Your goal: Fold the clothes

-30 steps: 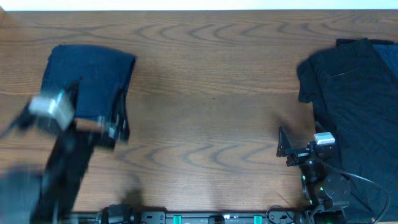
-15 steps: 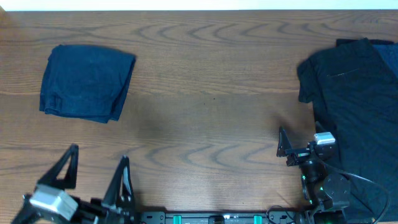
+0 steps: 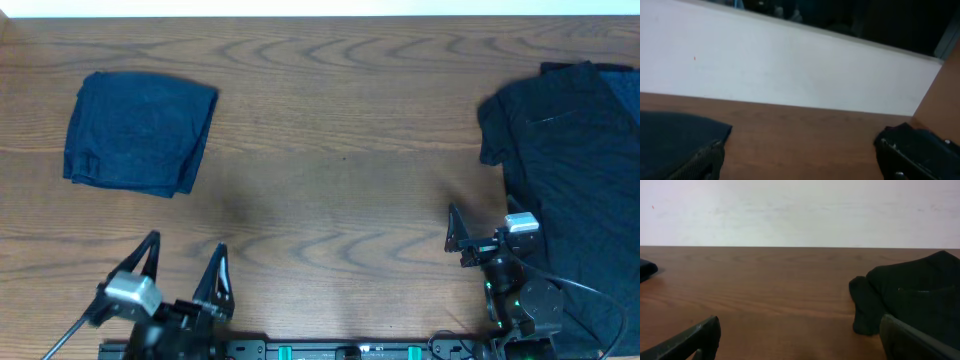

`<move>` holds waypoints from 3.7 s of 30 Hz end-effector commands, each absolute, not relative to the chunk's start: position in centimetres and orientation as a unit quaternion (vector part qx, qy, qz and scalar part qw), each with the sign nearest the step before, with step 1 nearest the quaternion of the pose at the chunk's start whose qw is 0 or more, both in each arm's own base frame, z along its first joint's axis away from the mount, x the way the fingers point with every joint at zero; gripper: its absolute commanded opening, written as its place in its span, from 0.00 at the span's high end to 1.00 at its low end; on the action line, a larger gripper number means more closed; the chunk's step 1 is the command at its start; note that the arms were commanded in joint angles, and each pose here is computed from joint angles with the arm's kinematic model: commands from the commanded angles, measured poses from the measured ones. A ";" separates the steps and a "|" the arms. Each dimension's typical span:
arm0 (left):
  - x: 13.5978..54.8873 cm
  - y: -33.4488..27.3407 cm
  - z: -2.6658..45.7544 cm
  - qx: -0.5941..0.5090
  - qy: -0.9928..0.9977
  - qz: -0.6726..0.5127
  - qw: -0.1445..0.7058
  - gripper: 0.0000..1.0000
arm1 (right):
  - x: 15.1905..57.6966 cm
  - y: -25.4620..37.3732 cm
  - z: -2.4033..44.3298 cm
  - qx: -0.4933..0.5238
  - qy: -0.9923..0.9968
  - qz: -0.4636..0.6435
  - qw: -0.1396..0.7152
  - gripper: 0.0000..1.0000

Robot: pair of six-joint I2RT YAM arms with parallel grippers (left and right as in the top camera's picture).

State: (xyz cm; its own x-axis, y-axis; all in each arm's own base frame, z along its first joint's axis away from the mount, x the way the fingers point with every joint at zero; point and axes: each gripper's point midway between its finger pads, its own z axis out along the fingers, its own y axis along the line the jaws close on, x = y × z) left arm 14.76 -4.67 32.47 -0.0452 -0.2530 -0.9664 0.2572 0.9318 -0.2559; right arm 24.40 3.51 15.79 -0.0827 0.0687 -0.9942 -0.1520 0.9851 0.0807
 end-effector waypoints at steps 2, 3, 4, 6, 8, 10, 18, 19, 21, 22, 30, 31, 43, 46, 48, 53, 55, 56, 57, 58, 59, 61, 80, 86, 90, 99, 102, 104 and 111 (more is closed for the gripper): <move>16.3 -4.6 30.4 0.008 0.705 -0.182 0.686 0.02 | 24.4 3.2 15.8 -0.030 0.731 0.072 0.678 0.01; 16.9 -4.5 29.8 0.007 0.706 -0.182 0.685 0.02 | 24.4 3.2 15.8 -0.030 0.731 0.072 0.678 0.01; 17.4 -4.5 29.4 0.007 0.705 -0.182 0.685 0.02 | 24.4 3.2 15.8 -0.030 0.731 0.072 0.678 0.01; 18.6 -4.4 28.4 0.009 0.701 -0.181 0.690 0.02 | 24.4 3.2 15.8 -0.030 0.731 0.072 0.678 0.01; 19.7 -4.2 27.5 0.012 0.693 -0.180 0.698 0.02 | 24.4 3.2 15.8 -0.030 0.731 0.072 0.678 0.01; 20.6 -4.2 26.6 0.014 0.687 -0.180 0.704 0.02 | 24.4 3.2 15.8 -0.030 0.731 0.072 0.678 0.01; 23.5 -2.5 22.6 -0.015 0.668 -0.148 0.729 0.02 | 24.4 3.2 15.8 -0.030 0.731 0.072 0.678 0.01; 23.7 -2.1 22.1 -0.024 0.668 -0.141 0.730 0.02 | 24.4 3.2 15.8 -0.030 0.731 0.072 0.678 0.01; 24.0 -1.4 21.3 -0.043 0.672 -0.126 0.728 0.02 | 24.4 3.3 15.8 -0.030 0.731 0.072 0.678 0.01; 24.1 -1.1 21.0 -0.053 0.674 -0.118 0.727 0.02 | 24.4 3.2 15.8 -0.030 0.731 0.072 0.678 0.01; 24.7 0.5 17.6 -0.068 0.701 -0.050 0.708 0.02 | 24.4 3.2 15.8 -0.030 0.731 0.072 0.678 0.01; 24.7 0.5 17.3 -0.064 0.707 -0.046 0.703 0.02 | 24.4 3.2 15.8 -0.030 0.731 0.072 0.678 0.01; 24.4 0.4 13.8 -0.028 0.758 -0.010 0.652 0.02 | 24.4 3.2 15.8 -0.030 0.731 0.072 0.678 0.01; 24.4 0.4 13.8 -0.020 0.758 -0.003 0.652 0.02 | 24.4 3.2 15.8 -0.030 0.731 0.072 0.678 0.01; 24.4 0.4 13.8 -0.020 0.758 -0.003 0.652 0.02 | 24.4 3.2 15.8 -0.030 0.731 0.072 0.678 0.01; 24.4 0.4 13.8 -0.020 0.758 -0.003 0.652 0.02 | 24.4 3.3 15.8 -0.030 0.731 0.072 0.678 0.01; 24.4 0.4 13.8 -0.020 0.758 -0.003 0.652 0.02 | 24.4 3.3 15.8 -0.030 0.731 0.072 0.678 0.01; 24.4 0.4 13.8 -0.020 0.758 -0.003 0.652 0.02 | 24.4 3.2 15.8 -0.030 0.731 0.072 0.678 0.01; 24.4 0.4 13.8 -0.020 0.758 -0.003 0.652 0.02 | 24.4 3.2 15.8 -0.030 0.731 0.072 0.678 0.01; 24.4 0.4 13.8 -0.020 0.758 -0.003 0.652 0.02 | 24.4 3.2 15.8 -0.030 0.731 0.072 0.678 0.01; 24.4 0.4 13.8 -0.020 0.758 -0.003 0.652 0.02 | 24.4 3.3 15.8 -0.030 0.731 0.072 0.678 0.01; 24.4 0.4 13.8 -0.020 0.758 -0.003 0.652 0.02 | 24.4 3.3 15.8 -0.030 0.731 0.072 0.678 0.01; 24.4 0.4 13.7 -0.020 0.759 -0.003 0.651 0.02 | 24.4 3.2 15.8 -0.030 0.731 0.072 0.678 0.01; 24.4 0.4 13.7 -0.021 0.759 -0.003 0.651 0.02 | 24.4 3.2 15.8 -0.030 0.731 0.072 0.678 0.01; 24.4 0.4 13.7 -0.020 0.759 -0.003 0.651 0.02 | 24.4 3.3 15.8 -0.030 0.731 0.072 0.678 0.01; 24.4 0.4 13.7 -0.020 0.759 -0.003 0.651 0.02 | 24.4 3.3 15.8 -0.030 0.731 0.072 0.678 0.01; 24.4 0.4 13.7 -0.020 0.759 -0.003 0.651 0.02 | 24.4 3.3 15.8 -0.030 0.731 0.072 0.678 0.01; 24.4 0.4 13.7 -0.021 0.759 -0.003 0.651 0.02 | 24.4 3.3 15.8 -0.030 0.731 0.072 0.678 0.01; 24.4 0.4 13.7 -0.021 0.759 -0.003 0.651 0.02 | 24.4 3.3 15.8 -0.030 0.731 0.072 0.678 0.01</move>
State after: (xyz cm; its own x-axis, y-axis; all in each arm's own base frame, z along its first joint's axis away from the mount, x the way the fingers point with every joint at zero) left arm 24.55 0.31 15.12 -0.1026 -0.0443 -0.9937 -0.0178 0.9989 -0.0427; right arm 24.40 3.51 15.79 -0.0822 0.0657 -0.9945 -0.1522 0.9853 0.0776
